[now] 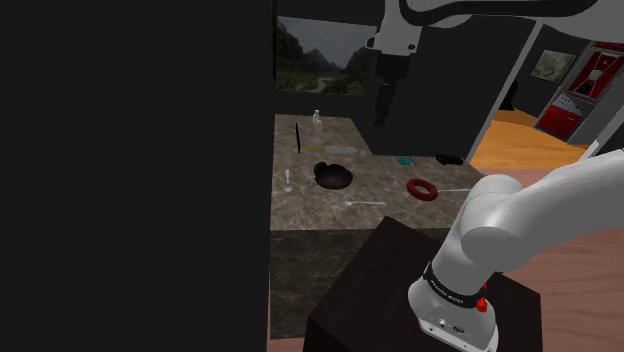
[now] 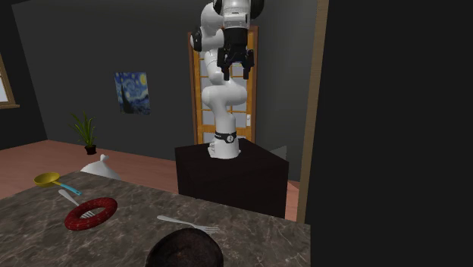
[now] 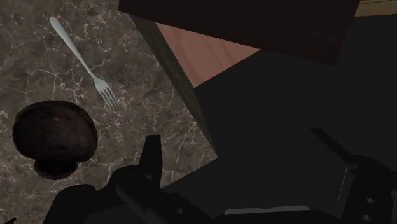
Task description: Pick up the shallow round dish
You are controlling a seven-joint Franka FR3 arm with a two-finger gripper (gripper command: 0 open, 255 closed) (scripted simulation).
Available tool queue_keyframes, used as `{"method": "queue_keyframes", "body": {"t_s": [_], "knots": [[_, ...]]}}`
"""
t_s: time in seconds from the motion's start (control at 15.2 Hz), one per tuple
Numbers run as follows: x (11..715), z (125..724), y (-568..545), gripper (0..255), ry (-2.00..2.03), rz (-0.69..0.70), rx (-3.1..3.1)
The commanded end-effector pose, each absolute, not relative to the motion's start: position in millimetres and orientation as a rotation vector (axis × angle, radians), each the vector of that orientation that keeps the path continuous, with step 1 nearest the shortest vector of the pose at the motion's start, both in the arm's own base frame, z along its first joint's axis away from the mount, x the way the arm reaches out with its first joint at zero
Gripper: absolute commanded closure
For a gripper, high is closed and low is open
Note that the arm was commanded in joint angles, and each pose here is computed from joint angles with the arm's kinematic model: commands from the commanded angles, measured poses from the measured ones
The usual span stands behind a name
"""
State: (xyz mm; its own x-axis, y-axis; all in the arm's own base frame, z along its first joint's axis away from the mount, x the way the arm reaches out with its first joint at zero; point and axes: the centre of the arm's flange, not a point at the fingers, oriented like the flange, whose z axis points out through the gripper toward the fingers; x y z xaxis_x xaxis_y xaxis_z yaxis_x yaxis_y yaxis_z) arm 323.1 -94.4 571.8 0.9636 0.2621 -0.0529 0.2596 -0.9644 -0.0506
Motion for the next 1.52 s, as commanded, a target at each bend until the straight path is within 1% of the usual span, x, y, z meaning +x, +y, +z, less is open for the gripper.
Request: {"method": "queue_keyframes", "body": {"t_s": [0.0,0.66,1.45], "knots": [[331,557,-116,0,-0.505,0.102,-3.051],[390,479,-210,0,-0.935,0.159,-2.919],[488,380,-292,0,-1.416,0.221,-2.683]]}}
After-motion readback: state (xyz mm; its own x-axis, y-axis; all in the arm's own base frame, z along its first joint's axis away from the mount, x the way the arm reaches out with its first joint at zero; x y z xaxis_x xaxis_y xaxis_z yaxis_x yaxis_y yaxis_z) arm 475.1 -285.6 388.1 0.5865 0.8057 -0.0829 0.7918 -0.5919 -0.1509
